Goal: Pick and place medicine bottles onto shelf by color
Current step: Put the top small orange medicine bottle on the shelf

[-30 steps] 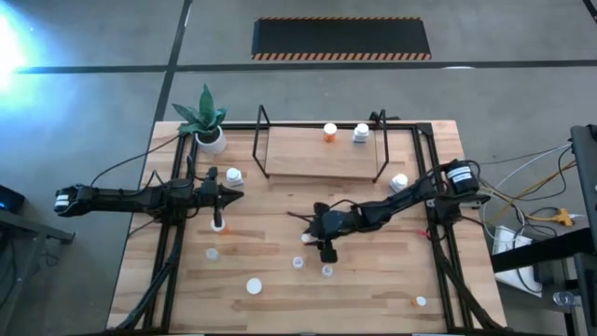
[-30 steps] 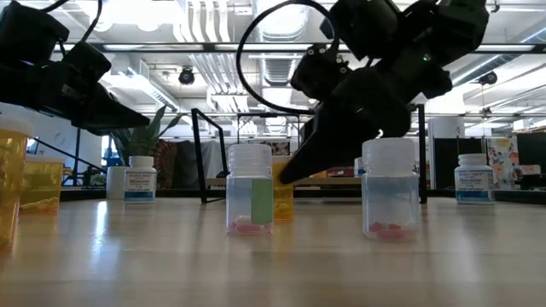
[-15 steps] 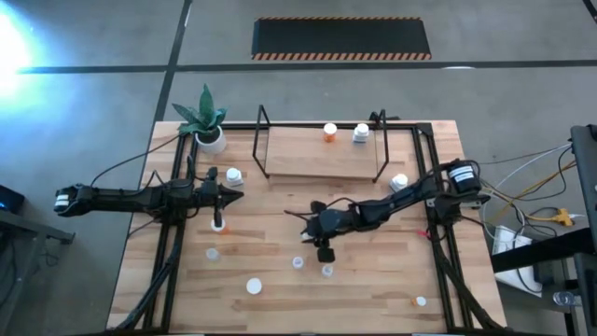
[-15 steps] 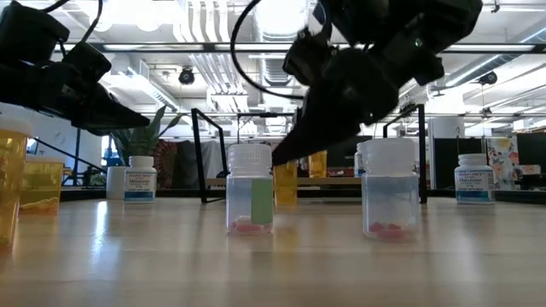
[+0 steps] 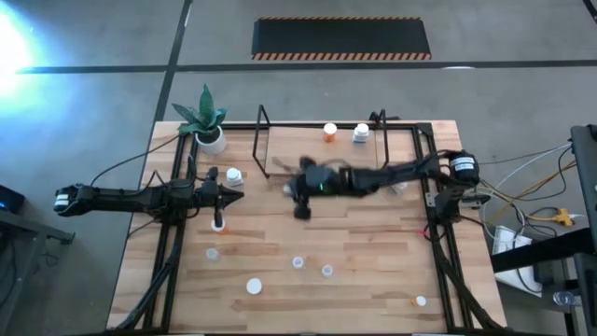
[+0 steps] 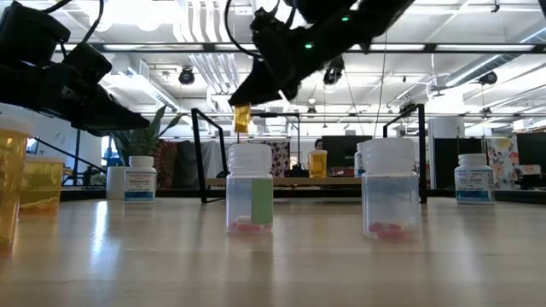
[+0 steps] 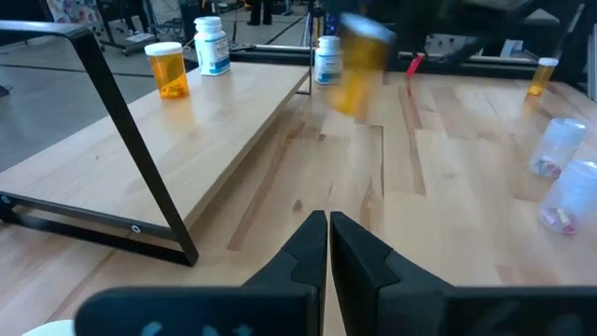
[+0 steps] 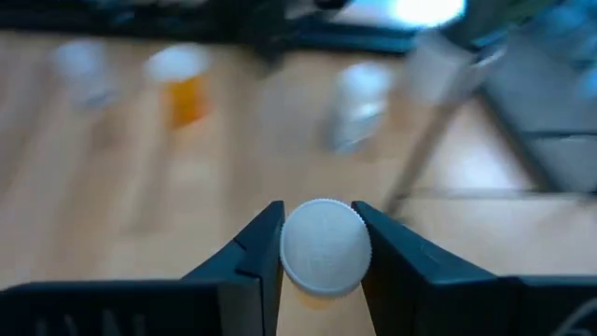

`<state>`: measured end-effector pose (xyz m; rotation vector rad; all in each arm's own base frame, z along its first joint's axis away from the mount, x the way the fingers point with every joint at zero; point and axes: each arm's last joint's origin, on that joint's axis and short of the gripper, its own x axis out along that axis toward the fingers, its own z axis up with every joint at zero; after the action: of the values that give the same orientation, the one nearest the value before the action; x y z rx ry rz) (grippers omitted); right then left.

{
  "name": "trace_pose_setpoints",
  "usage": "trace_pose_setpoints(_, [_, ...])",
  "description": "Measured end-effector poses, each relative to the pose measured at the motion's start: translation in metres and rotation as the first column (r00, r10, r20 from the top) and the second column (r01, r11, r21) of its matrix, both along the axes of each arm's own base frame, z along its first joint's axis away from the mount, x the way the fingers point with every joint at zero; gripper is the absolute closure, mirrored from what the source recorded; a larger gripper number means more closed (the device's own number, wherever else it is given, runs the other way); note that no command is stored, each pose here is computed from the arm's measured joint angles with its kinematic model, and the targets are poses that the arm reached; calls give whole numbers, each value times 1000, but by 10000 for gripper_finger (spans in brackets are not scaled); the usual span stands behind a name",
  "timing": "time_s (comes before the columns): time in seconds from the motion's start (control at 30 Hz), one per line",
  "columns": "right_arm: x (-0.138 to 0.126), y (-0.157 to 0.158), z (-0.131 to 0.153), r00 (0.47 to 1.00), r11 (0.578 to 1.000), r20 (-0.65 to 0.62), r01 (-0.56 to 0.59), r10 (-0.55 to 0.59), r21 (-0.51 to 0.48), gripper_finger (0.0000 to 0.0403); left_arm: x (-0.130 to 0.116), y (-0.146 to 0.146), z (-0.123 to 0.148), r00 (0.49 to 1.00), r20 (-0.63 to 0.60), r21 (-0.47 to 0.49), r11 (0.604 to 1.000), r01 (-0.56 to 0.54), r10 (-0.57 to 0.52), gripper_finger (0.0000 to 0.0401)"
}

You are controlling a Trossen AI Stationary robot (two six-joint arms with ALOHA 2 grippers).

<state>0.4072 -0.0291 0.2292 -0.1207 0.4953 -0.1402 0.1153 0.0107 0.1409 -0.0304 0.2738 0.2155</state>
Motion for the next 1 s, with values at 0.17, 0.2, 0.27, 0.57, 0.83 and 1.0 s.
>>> trace_pose_setpoints(0.17, [-3, -73, 23, 987, 987, 65, 148, -144, -61, 297, 0, 0, 0, 1000, -1, 0, 1000, 0, 0, 401])
trace_pose_setpoints(0.2, [-5, -89, 24, 981, 981, 71, 185, -181, -61, 297, 0, 0, 0, 1000, 0, 0, 1000, 0, 0, 401])
trace_pose_setpoints(0.27, [-11, -119, 21, 967, 968, 76, 247, -243, -42, 298, 0, 0, 0, 1000, 0, 0, 1000, 0, 0, 401])
trace_pose_setpoints(0.57, [-3, -199, -21, 944, 939, 26, 324, -329, 116, 298, 0, 0, 0, 1000, -2, 0, 1000, 0, 0, 401])
trace_pose_setpoints(0.83, [20, -214, -47, 943, 936, -90, 330, -321, 120, 298, 0, 0, -1, 1000, -10, -1, 1000, 0, 0, 401])
trace_pose_setpoints(1.0, [23, -216, -44, 943, 937, -102, 329, -318, 116, 297, 0, 0, -1, 1000, -10, -1, 1000, 0, 0, 401])
